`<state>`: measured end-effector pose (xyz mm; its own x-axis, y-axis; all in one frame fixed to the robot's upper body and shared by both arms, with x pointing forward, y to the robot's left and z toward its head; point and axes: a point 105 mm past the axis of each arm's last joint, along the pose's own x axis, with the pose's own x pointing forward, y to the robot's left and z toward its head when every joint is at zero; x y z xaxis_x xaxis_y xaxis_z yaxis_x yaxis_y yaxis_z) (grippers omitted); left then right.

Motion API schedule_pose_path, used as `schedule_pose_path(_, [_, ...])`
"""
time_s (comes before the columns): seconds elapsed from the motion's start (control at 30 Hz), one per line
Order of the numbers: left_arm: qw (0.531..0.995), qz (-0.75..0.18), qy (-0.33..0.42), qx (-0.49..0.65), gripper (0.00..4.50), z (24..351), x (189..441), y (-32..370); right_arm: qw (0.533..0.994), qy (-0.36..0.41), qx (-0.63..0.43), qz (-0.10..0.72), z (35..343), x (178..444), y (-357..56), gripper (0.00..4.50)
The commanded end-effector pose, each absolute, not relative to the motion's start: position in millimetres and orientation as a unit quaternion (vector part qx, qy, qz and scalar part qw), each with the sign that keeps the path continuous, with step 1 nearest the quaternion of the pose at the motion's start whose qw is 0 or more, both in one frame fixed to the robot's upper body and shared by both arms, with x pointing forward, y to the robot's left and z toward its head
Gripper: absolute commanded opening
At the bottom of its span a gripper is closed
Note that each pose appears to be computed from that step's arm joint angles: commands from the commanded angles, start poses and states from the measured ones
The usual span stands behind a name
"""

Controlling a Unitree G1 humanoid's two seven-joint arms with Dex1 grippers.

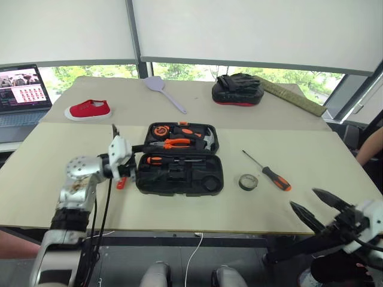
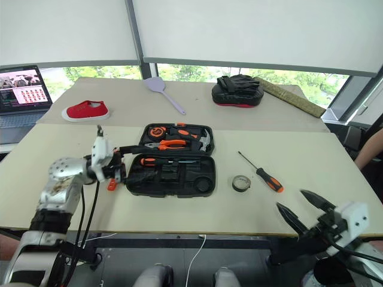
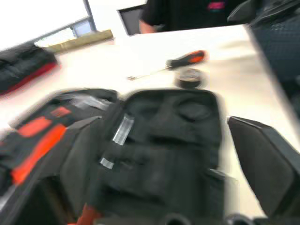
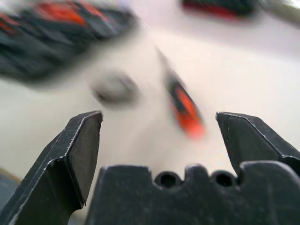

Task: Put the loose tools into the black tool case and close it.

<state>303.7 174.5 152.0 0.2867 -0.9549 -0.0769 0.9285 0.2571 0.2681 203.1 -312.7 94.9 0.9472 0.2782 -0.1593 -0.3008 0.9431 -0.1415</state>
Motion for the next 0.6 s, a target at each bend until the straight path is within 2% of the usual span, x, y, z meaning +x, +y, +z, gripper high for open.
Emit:
schedule_pose_path(0.03, [0.794, -0.594, -0.047, 0.120, 4.44, 151.8, 285.8, 190.0, 0.982, 0.078, -0.105, 0.137, 100.8, 196.5, -322.1, 4.50])
schedule_pose_path(0.17, [0.811, -0.572, -0.049, 0.110, 4.44, 149.0, 278.9, 202.9, 0.977, 0.075, -0.101, 0.170, 114.6, 206.6, -309.5, 4.50])
schedule_pose_path(0.33, [0.797, -0.598, -0.064, 0.056, 4.44, 160.4, 269.1, 178.6, 0.962, 0.100, -0.104, 0.230, 133.7, 249.7, -287.4, 4.50])
schedule_pose_path(0.5, [0.804, -0.587, -0.082, 0.044, 4.44, 163.8, 270.7, 163.9, 0.952, 0.166, -0.116, 0.228, 126.7, 297.1, -282.3, 4.50])
schedule_pose_path(0.6, [0.808, -0.582, -0.085, 0.045, 4.44, 165.6, 269.7, 161.7, 0.947, 0.195, -0.110, 0.230, 120.3, 311.8, -278.8, 4.50])
